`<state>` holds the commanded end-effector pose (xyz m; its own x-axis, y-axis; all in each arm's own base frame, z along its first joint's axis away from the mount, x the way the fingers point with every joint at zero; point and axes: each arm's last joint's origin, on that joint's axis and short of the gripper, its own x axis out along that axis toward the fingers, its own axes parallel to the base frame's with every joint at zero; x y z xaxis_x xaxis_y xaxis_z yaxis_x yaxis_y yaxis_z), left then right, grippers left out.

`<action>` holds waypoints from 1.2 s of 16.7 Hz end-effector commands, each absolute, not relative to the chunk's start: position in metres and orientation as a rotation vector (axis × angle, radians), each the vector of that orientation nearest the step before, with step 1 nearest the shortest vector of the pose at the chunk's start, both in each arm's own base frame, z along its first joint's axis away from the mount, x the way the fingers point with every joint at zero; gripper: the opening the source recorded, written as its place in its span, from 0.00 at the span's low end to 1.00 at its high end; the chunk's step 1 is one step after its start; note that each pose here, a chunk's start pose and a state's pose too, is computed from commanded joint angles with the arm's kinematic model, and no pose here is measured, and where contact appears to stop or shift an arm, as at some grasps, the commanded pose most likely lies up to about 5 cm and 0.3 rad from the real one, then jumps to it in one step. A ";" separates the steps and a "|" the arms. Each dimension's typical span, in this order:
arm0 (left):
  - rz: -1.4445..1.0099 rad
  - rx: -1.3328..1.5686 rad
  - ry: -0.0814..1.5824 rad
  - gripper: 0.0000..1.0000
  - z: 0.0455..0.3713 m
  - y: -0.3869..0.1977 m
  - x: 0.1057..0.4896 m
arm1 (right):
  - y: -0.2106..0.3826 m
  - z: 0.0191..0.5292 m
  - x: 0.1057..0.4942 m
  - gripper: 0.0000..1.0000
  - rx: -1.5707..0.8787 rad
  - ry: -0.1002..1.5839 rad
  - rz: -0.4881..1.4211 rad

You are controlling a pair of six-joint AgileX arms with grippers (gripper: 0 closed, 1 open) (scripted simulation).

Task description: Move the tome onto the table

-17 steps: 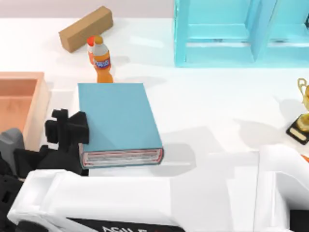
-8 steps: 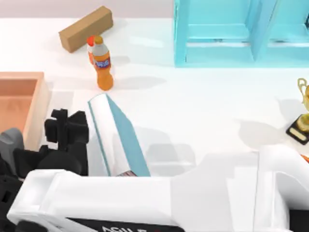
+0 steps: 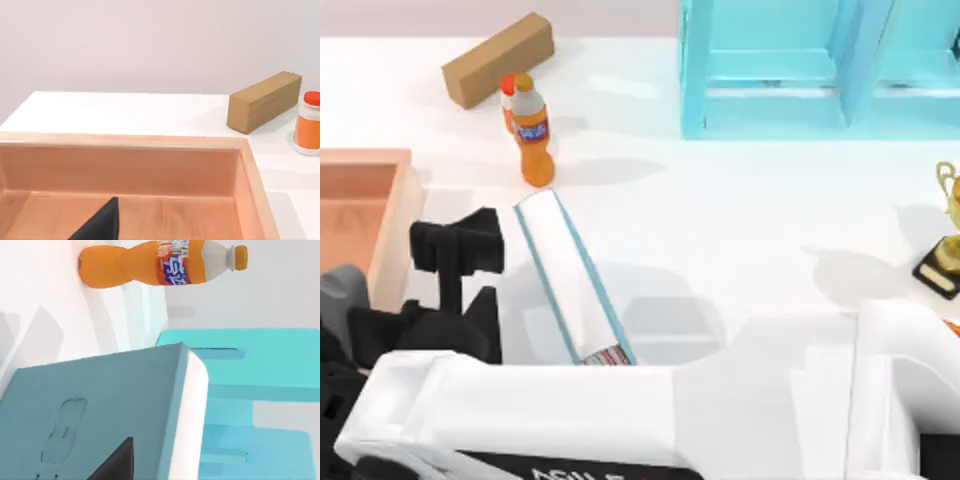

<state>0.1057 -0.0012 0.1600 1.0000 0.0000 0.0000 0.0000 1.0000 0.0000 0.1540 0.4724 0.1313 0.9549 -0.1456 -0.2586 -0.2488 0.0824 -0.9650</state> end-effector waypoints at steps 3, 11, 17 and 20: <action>0.000 0.000 0.000 1.00 0.160 -0.001 0.106 | 0.472 0.131 0.154 1.00 -1.495 0.322 0.079; 0.000 0.000 0.000 1.00 0.160 -0.001 0.106 | 0.487 0.153 0.113 1.00 -1.429 0.267 0.130; 0.000 0.000 0.000 1.00 0.160 -0.001 0.106 | 0.495 0.146 0.017 1.00 -1.413 0.224 0.211; 0.000 0.000 0.000 1.00 0.160 -0.001 0.106 | 0.487 0.148 -0.008 1.00 -1.449 0.234 0.194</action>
<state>0.1057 -0.0012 0.1600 1.0000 0.0000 0.0000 0.0000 1.0000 0.0000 -0.0084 0.4869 0.1480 0.9618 -0.0102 -0.2736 -0.2708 0.1126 -0.9560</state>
